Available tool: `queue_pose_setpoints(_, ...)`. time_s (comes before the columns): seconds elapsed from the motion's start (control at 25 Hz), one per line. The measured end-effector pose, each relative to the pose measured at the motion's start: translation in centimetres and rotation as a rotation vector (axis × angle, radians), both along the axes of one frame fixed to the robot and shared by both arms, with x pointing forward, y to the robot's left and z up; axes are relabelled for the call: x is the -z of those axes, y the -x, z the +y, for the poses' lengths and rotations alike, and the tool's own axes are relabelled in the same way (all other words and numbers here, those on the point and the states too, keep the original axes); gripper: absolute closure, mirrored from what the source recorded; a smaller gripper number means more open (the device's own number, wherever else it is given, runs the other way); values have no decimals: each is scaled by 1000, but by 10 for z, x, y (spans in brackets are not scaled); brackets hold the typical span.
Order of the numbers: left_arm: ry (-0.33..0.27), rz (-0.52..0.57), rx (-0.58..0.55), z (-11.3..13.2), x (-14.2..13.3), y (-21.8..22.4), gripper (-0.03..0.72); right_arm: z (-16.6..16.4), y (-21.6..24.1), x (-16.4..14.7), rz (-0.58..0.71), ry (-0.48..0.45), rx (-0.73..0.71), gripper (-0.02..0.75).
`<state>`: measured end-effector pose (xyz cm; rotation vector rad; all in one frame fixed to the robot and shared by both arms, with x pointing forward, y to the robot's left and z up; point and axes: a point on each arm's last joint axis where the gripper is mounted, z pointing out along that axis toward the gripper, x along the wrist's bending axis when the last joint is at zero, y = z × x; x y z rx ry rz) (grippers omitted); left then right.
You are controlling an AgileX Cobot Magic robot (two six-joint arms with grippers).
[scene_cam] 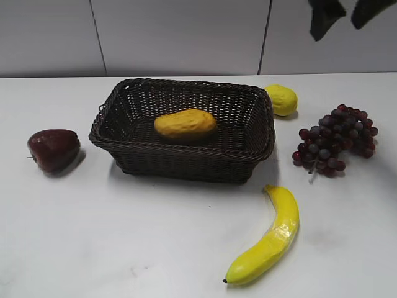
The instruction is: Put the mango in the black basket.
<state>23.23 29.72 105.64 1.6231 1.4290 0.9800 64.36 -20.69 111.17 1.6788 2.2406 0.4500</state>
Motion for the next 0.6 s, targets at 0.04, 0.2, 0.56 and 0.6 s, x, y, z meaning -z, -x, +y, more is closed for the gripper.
queue_pose_setpoints(0.04, 0, 0, 0, 0, 0, 0, 238, -14, 0, -3, 7, -56, 41, 141)
queue_pose_setpoints(0.2, 0, 0, 0, 0, 0, 0, 238, -57, 14, -24, -26, -117, 148, 141)
queue_pose_setpoints(0.56, 0, 0, 0, 0, 0, 0, 238, -72, 136, -58, -79, -114, 167, 142)
queue_pose_setpoints(0.6, 0, 0, 0, 0, 0, 0, 238, -73, 151, -54, -70, -113, 168, 142)
